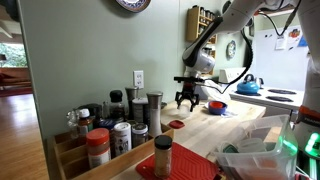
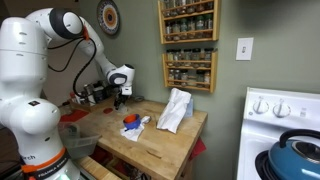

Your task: Unstack the containers then restack them and flip them over

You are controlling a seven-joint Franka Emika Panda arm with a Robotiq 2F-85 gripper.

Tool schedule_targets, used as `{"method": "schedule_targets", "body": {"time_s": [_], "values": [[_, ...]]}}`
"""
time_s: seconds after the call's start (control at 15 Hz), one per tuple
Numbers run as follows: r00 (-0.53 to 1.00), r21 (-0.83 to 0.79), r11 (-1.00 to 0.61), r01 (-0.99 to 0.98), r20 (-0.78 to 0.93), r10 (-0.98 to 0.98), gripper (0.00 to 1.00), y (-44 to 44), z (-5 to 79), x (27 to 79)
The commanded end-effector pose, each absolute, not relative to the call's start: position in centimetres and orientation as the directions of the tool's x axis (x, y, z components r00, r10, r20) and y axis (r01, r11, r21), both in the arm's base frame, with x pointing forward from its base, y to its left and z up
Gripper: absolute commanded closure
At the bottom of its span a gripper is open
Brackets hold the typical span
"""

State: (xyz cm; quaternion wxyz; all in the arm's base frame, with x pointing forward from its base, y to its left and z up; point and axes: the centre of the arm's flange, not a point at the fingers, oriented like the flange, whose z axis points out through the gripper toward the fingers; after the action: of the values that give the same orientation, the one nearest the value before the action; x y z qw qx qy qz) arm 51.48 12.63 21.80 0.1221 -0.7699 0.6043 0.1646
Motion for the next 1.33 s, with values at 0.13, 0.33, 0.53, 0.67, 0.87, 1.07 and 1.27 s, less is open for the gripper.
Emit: {"method": "schedule_targets", "body": {"time_s": [0.13, 0.33, 0.53, 0.67, 0.87, 1.07, 1.27], "values": [[0.235, 0.136, -0.265, -0.955, -0.204, -0.950, 0.44, 15.3, 23.3, 52.8], [0.265, 0.215, -0.275, -0.937, -0.075, -0.961, 0.44, 16.5, 23.8, 53.3], [0.282, 0.271, -0.273, -0.923, -0.005, -0.959, 0.44, 17.3, 24.0, 53.5], [0.293, 0.297, -0.263, -0.918, 0.059, -0.954, 0.44, 17.8, 23.9, 53.8], [0.308, 0.328, -0.240, -0.914, 0.171, -0.936, 0.44, 18.4, 22.6, 54.0], [0.315, 0.330, -0.212, -0.920, 0.298, -0.901, 0.44, 18.9, 21.6, 54.3], [0.322, 0.313, -0.202, -0.928, 0.401, -0.857, 0.44, 19.3, 21.6, 54.6]]}}
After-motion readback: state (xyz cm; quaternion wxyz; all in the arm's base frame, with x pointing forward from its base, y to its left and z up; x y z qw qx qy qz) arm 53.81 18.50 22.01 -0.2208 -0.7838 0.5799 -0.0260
